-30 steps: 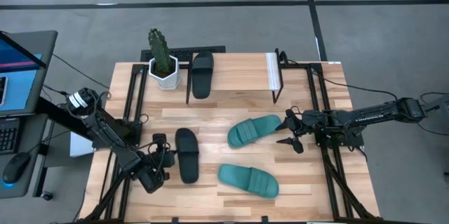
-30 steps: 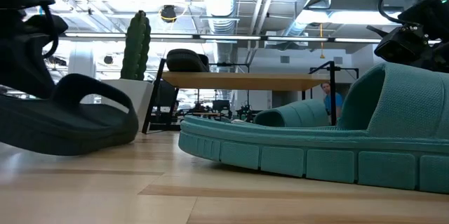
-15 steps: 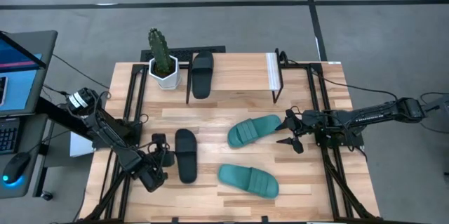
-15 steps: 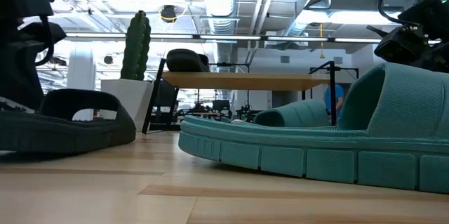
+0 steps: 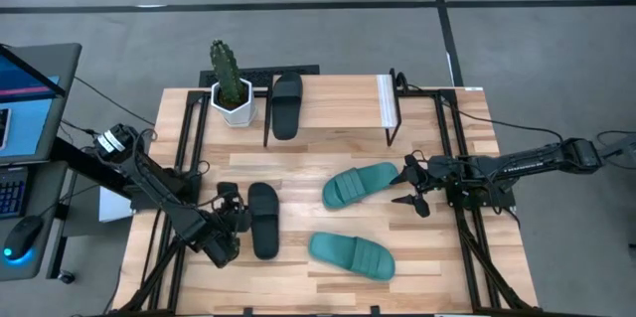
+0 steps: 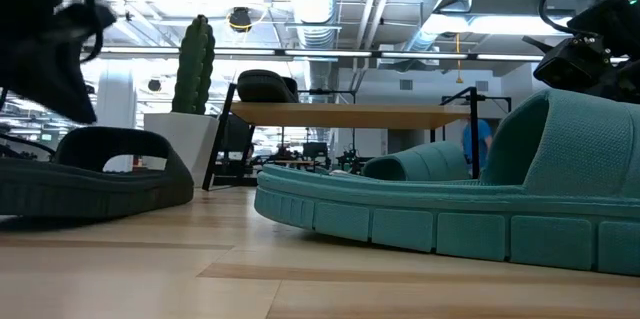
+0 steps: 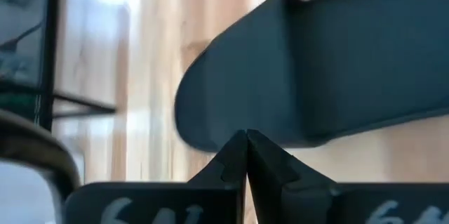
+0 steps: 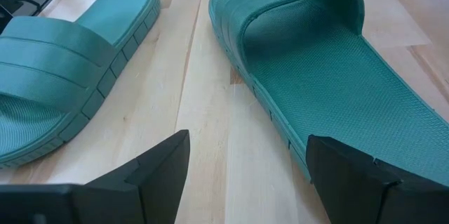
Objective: Pick and place slides into the shelf
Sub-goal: Put the black slide on the shelf
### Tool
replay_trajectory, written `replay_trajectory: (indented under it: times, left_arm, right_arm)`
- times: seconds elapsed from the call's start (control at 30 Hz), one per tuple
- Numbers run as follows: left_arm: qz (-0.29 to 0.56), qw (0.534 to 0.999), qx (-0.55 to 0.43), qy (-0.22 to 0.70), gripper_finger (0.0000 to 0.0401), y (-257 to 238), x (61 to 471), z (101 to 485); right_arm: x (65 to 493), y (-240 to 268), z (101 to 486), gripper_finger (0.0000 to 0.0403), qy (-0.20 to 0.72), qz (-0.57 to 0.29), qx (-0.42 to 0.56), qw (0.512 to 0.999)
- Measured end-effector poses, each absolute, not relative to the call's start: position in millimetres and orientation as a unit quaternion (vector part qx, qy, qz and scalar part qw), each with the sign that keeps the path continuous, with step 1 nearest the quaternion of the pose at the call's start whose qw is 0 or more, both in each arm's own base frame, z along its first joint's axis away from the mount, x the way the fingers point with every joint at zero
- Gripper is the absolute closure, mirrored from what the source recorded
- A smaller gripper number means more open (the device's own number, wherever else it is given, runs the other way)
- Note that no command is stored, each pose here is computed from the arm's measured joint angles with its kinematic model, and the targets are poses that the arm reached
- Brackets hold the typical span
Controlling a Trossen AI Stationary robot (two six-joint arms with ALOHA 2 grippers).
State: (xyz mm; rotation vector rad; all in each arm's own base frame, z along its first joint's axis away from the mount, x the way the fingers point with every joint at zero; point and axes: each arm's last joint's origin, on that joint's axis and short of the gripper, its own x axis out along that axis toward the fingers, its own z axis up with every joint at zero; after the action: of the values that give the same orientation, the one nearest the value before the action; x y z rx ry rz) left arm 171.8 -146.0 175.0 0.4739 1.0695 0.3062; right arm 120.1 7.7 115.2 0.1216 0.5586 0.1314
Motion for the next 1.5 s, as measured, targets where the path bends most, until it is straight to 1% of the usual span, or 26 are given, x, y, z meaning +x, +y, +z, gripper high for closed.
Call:
replay_trajectory:
  times: [0.2, 0.37, 0.53, 0.6, 0.7, 0.87, 1.0, 1.07, 1.17, 1.33, 1.5]
  left_arm:
    - [0.055, 0.827, 0.244, 0.503, 0.0401, -164, 187, 206]
    - [0.047, 0.837, 0.254, 0.482, 0.0401, -168, 194, 214]
    - [0.030, 0.820, 0.298, 0.488, 0.0401, -163, 196, 214]
    - [0.033, 0.817, 0.301, 0.491, 0.0401, -160, 199, 214]
    - [0.029, 0.817, 0.271, 0.509, 0.0401, -154, 205, 213]
    - [0.043, 0.831, 0.173, 0.527, 0.0401, -147, 214, 212]
    - [0.045, 0.837, 0.144, 0.526, 0.0399, -144, 219, 212]
    - [0.038, 0.841, 0.128, 0.525, 0.0390, -145, 221, 212]
    - [0.023, 0.847, 0.084, 0.524, 0.0366, -147, 226, 216]
    - [0.038, 0.857, 0.004, 0.514, 0.0306, -152, 230, 223]
    - [0.037, 0.850, -0.088, 0.518, 0.0253, -156, 232, 224]
  right_arm:
    - [120, 8, 115, 0.0133, 0.275, 0.065, 0.060, 0.957]
    - [120, 8, 115, 0.0133, 0.275, 0.065, 0.060, 0.957]
    - [120, 8, 115, 0.0133, 0.275, 0.065, 0.060, 0.957]
    - [120, 8, 115, 0.0133, 0.275, 0.065, 0.060, 0.957]
    - [120, 8, 115, 0.0133, 0.275, 0.065, 0.060, 0.957]
    - [120, 8, 115, 0.0133, 0.275, 0.065, 0.060, 0.957]
    - [120, 8, 115, 0.0133, 0.275, 0.065, 0.060, 0.957]
    - [120, 8, 115, 0.0133, 0.275, 0.065, 0.060, 0.957]
    - [120, 8, 115, 0.0133, 0.275, 0.065, 0.060, 0.957]
    - [120, 8, 115, 0.0133, 0.275, 0.065, 0.060, 0.957]
    - [120, 8, 115, 0.0133, 0.275, 0.065, 0.060, 0.957]
